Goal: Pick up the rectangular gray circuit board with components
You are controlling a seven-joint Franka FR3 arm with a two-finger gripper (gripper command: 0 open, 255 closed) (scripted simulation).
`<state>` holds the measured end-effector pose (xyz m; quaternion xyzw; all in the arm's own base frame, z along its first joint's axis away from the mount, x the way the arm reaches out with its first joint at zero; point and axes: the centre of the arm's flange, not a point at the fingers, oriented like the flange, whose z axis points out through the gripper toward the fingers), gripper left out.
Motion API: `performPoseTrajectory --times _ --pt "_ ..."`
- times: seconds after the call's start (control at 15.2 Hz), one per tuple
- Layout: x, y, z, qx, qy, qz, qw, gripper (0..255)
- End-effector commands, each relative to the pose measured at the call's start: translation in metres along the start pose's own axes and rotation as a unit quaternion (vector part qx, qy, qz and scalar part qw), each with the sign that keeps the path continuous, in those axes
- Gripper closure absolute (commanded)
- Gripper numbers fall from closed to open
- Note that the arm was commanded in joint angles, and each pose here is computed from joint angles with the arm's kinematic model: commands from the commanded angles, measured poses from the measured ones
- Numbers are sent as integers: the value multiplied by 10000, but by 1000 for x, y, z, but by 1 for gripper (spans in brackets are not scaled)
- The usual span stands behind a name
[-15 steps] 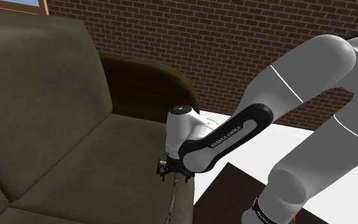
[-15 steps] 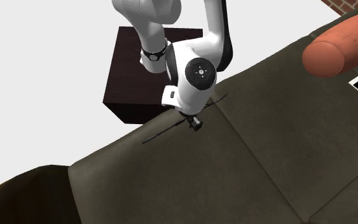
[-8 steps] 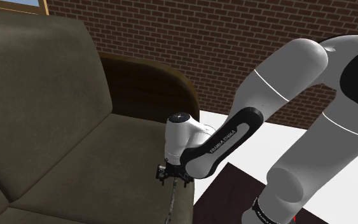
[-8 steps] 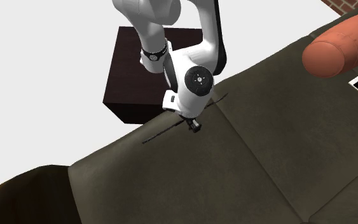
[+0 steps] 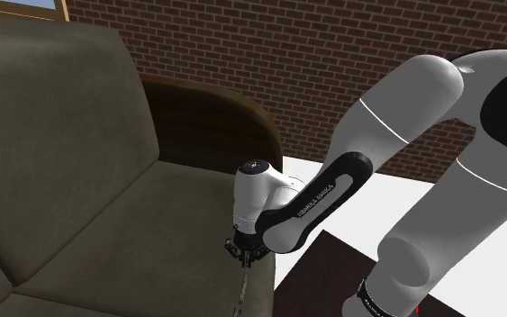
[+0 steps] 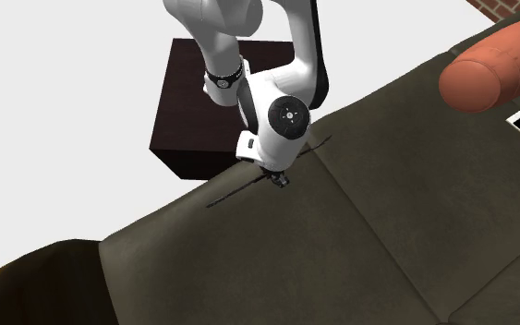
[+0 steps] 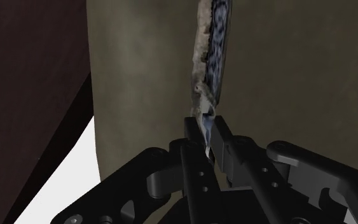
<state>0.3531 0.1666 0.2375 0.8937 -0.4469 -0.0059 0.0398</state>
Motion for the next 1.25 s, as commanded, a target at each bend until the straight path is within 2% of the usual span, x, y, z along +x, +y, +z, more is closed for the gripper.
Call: performPoseTrajectory --times 0.0,1.06,1.19 --pt "0 0 0 0 0 0 10000 255" --pt "2 6 -78 0 0 0 10000 255" --pt "2 6 -79 0 0 -1 10000 255"
